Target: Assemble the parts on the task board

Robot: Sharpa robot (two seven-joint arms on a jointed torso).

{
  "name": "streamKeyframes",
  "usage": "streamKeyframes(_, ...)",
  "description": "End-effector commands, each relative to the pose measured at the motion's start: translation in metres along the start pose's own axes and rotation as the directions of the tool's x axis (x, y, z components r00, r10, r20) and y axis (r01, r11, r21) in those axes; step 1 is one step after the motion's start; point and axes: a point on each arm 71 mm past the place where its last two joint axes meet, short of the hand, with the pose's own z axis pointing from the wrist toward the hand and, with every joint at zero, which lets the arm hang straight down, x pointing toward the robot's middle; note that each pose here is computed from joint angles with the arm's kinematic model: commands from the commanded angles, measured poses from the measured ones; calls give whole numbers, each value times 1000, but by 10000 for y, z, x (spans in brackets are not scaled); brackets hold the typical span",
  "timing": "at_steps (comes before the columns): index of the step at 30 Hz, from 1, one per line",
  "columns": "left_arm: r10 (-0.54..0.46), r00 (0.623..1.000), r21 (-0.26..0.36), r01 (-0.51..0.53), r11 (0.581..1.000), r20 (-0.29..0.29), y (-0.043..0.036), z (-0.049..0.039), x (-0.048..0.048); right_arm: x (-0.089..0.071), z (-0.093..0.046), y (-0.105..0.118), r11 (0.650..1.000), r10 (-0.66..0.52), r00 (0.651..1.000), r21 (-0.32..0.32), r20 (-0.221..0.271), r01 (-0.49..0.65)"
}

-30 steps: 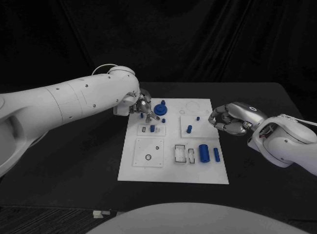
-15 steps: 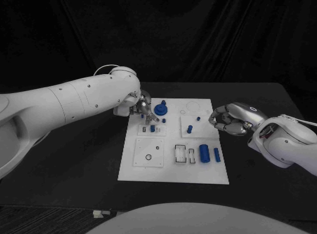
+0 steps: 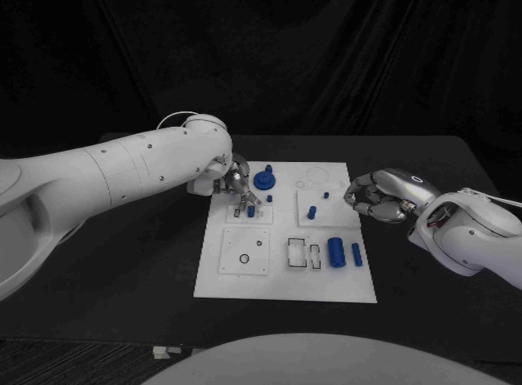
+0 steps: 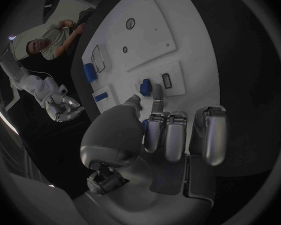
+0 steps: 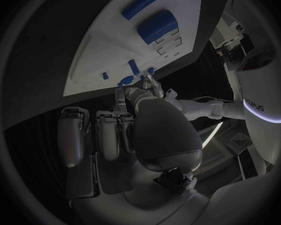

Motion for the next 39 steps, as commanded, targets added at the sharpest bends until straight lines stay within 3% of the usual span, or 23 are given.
streamKeyframes(1,8,1000,15,-8,1000,-20,-30,14,25,10,-5,-10,1000,0,1000,20,-2,0)
streamKeyframes(18,-1,1000,35,2,999,-5,-64,43,40,10,4,-10,1000,-16,1000,23,2,16)
streamKeyframes(39,6,999,32,-5,999,-37,-63,87,105,13,6,-16,999,-27,1000,30,-2,27)
